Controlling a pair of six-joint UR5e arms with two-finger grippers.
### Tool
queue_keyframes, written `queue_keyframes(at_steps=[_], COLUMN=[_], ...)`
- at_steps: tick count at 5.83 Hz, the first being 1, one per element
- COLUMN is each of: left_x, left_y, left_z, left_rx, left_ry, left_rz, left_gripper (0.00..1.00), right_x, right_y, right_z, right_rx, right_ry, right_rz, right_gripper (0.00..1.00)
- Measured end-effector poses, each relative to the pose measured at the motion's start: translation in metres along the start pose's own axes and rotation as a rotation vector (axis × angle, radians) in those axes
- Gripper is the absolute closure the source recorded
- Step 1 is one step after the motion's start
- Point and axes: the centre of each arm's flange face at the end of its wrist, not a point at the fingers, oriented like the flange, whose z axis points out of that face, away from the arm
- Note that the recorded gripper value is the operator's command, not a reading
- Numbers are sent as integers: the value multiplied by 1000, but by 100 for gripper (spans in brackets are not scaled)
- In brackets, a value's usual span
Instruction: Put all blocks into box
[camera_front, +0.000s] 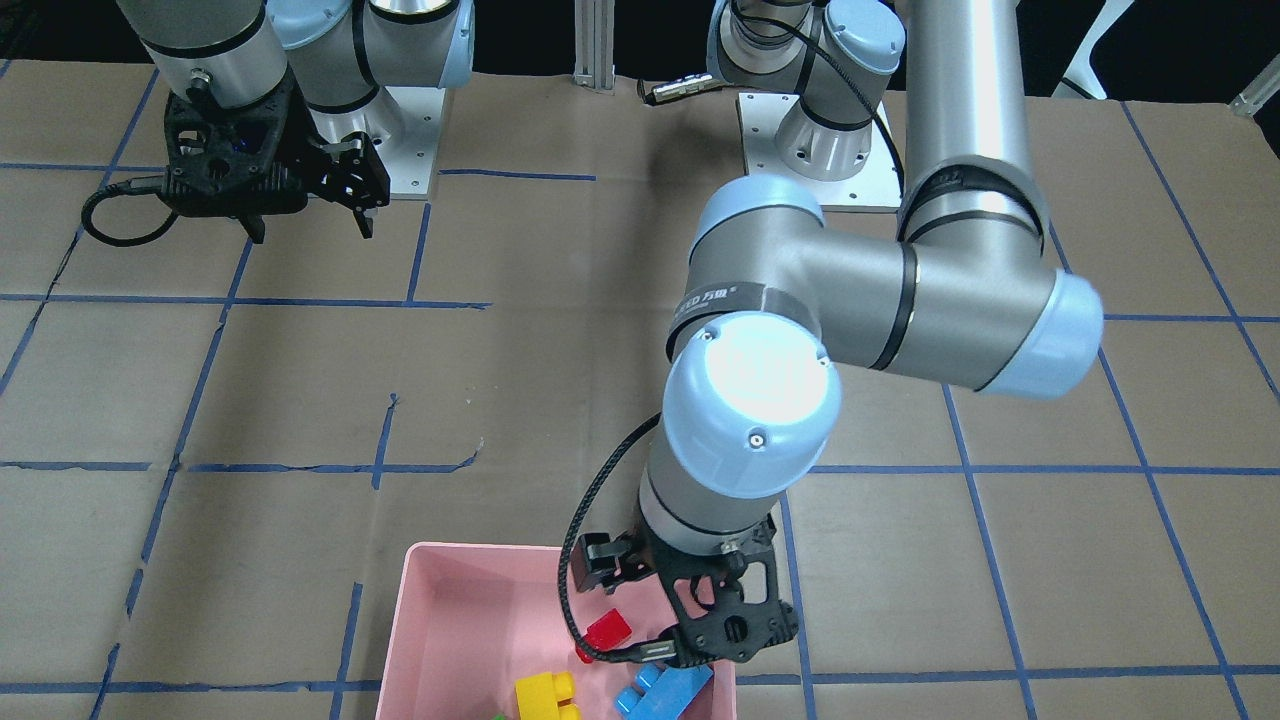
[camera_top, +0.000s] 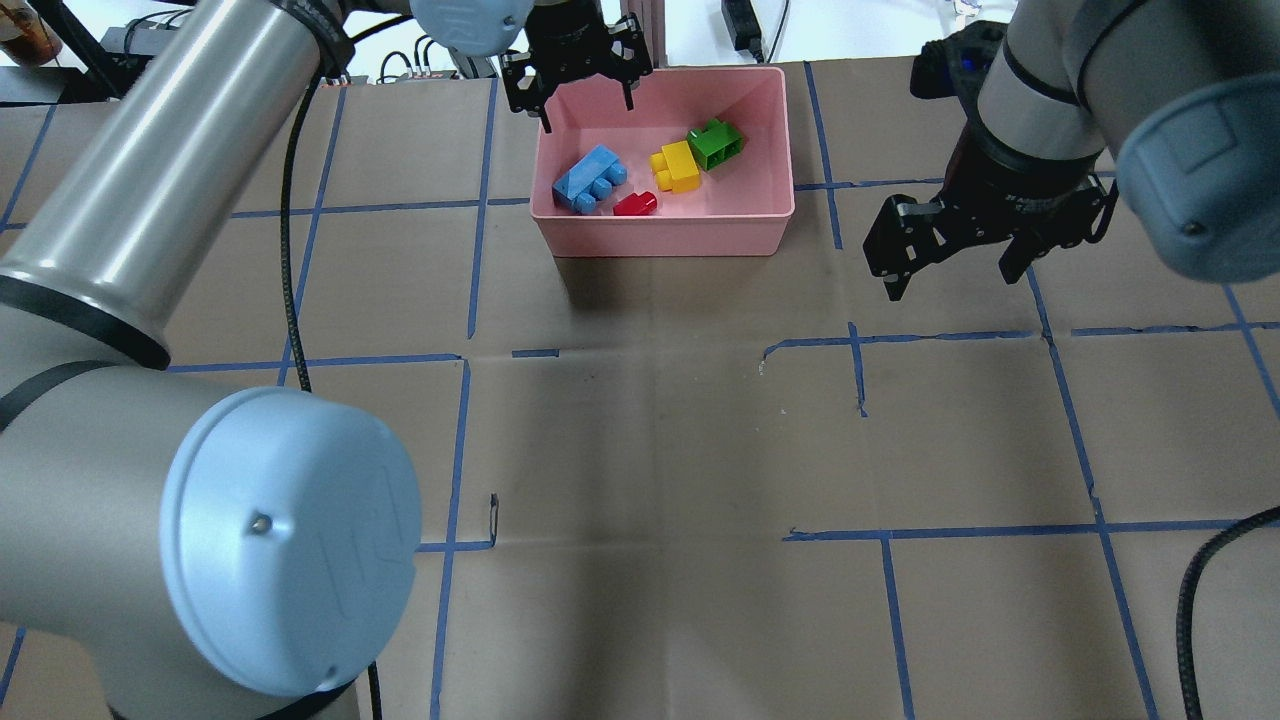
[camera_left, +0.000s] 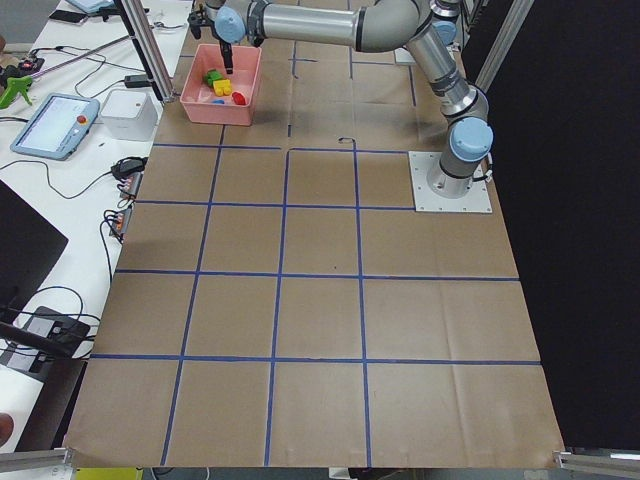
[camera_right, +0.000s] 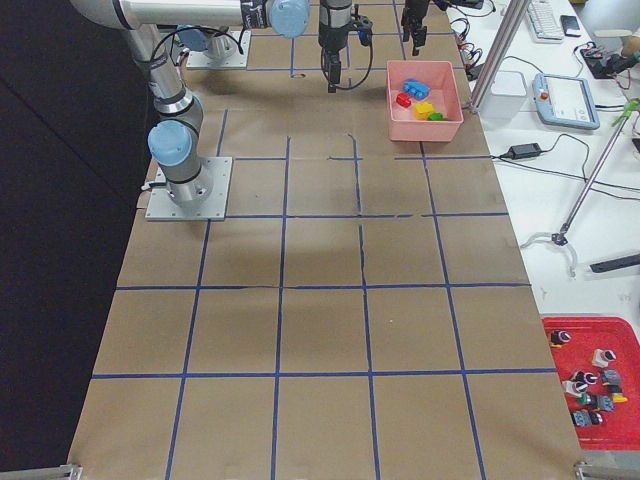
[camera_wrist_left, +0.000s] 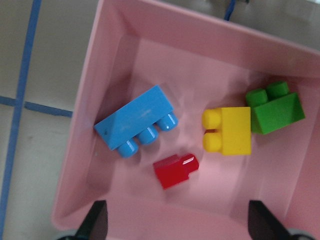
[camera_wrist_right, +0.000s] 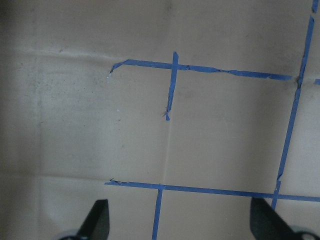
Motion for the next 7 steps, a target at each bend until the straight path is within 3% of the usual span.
queue_keyframes(at_steps=[1, 4, 5, 7], left_x=[-43, -117, -146, -171], left_y=[16, 83, 109, 151], left_z=[-32, -80, -88, -101], left_rx=[-61, -78, -69, 18], left_ry=[-29, -42, -33, -20], left_rz=[2, 146, 174, 178], left_gripper=[0, 0, 0, 0], right_x=[-1, 2, 2, 3], right_y=[4, 2, 2, 1], right_z=[6, 15, 16, 17], right_rx=[-1, -17, -17, -18], right_ry=[3, 3, 3, 3], right_rz=[-2, 2, 3, 4], right_gripper=[0, 0, 0, 0])
